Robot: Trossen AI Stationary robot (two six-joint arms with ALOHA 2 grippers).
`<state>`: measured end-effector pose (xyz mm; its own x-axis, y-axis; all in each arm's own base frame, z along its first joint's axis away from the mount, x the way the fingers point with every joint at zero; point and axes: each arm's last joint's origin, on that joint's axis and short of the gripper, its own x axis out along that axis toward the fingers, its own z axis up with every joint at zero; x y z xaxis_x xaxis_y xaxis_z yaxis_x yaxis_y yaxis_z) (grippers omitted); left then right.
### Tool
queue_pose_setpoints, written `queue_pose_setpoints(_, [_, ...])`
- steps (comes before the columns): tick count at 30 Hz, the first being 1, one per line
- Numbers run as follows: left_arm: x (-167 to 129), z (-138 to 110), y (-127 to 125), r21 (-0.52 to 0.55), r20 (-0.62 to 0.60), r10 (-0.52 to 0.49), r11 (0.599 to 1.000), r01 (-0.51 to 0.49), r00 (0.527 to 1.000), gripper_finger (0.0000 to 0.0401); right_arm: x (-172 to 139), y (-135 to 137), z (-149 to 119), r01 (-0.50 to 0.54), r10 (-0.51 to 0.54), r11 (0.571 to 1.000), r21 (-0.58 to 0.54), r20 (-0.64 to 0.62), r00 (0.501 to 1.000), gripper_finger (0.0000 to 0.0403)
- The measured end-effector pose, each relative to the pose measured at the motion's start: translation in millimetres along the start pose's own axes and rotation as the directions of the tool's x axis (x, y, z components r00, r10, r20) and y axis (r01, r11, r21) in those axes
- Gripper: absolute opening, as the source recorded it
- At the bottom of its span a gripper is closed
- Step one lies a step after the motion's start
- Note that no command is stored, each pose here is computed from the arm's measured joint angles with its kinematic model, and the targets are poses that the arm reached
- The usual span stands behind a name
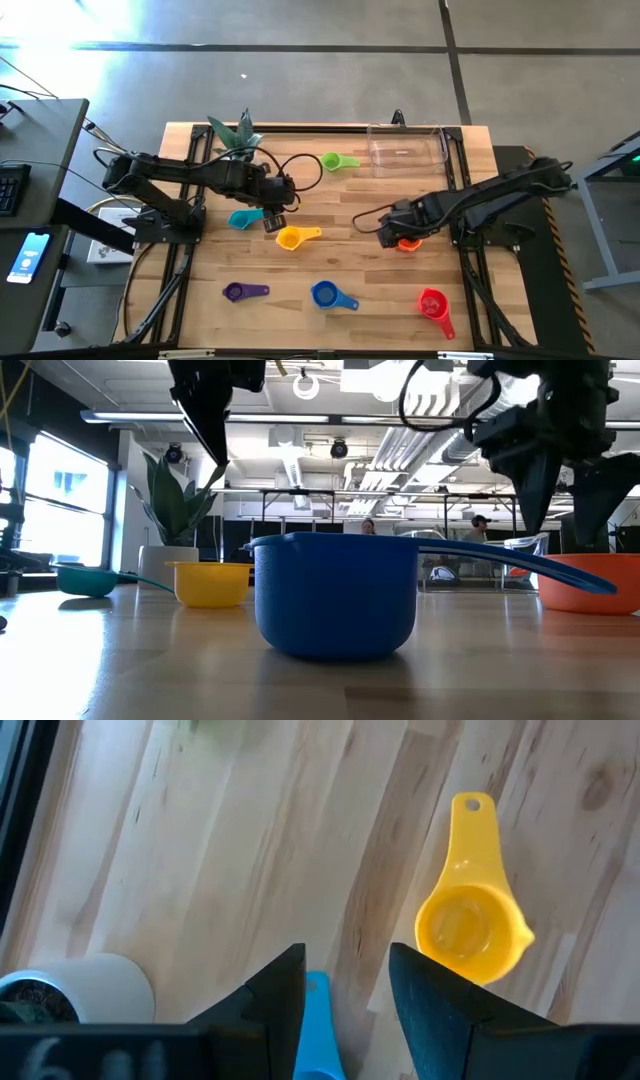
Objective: Nest measuring cups in basket
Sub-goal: Adjust the orange measuring cup
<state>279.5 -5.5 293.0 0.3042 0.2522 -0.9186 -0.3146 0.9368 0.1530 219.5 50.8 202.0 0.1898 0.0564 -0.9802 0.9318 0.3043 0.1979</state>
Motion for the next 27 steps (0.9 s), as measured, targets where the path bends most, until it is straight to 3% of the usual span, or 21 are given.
queue_pose_setpoints(11, [0,0,0,0.022,0.0,0.0,1.0,0.0,1.0,0.0136,32,9,1,0.103,-0.103,0.995,0.0,-0.005,0.995,0.0292])
queue_pose_setpoints(27, [0,0,0,0.023,0.001,-0.001,1.0,0.001,1.0,0.0133,36,10,1,0.108,-0.109,0.994,-0.024,-0.028,0.994,0.0047])
